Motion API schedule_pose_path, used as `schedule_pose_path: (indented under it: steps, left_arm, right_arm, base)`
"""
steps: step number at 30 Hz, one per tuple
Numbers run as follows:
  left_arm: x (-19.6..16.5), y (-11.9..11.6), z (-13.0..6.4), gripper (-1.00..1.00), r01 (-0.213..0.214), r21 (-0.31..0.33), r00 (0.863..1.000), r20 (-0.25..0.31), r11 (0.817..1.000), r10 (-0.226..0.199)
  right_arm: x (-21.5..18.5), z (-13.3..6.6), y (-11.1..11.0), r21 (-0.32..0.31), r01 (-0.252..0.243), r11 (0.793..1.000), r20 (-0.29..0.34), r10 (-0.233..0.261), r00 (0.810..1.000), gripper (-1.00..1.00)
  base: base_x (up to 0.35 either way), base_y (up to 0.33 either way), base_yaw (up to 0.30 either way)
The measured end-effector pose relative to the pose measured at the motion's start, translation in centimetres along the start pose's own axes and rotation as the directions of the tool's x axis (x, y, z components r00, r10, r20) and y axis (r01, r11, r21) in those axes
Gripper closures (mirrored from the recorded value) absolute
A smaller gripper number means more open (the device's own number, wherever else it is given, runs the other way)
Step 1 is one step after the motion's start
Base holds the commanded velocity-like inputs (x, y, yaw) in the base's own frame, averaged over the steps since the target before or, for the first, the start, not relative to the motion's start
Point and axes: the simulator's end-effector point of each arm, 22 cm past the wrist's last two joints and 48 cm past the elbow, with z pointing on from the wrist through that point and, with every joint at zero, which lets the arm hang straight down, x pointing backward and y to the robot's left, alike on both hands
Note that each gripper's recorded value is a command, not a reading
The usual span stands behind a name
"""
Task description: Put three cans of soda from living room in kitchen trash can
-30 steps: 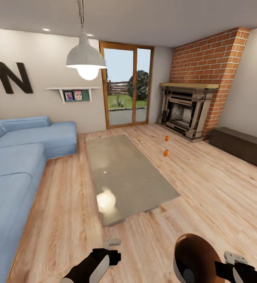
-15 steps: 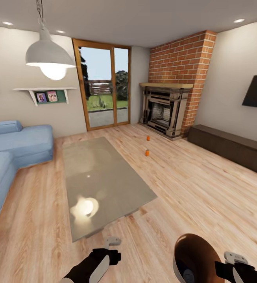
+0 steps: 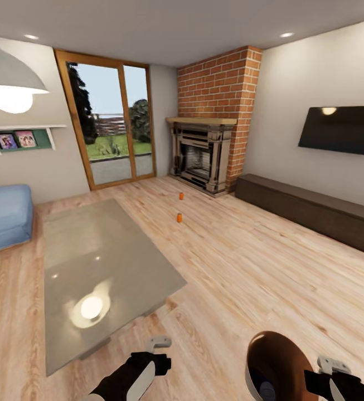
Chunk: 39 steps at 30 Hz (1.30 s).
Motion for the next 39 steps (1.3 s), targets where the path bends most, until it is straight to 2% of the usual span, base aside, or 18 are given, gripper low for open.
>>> schedule_pose_path:
  steps: [22,39]
  left_arm:
    - [-0.34,-0.06,-0.02,-1.0,0.005,0.0,1.0,0.015,1.0,-0.005]
    - [-0.52,-0.04,-0.01,-1.0,0.008,0.0,1.0,0.024,1.0,-0.008]
  right_arm:
    - [-0.01,0.0,0.02,-0.001,0.0,1.0,0.0,0.0,1.0,1.0]
    - [-0.02,0.0,0.07,-0.001,0.0,1.0,0.001,0.0,1.0,1.0]
  base:
    - [0.02,-0.339,-0.019]
    - [0.143,-0.32,0.0]
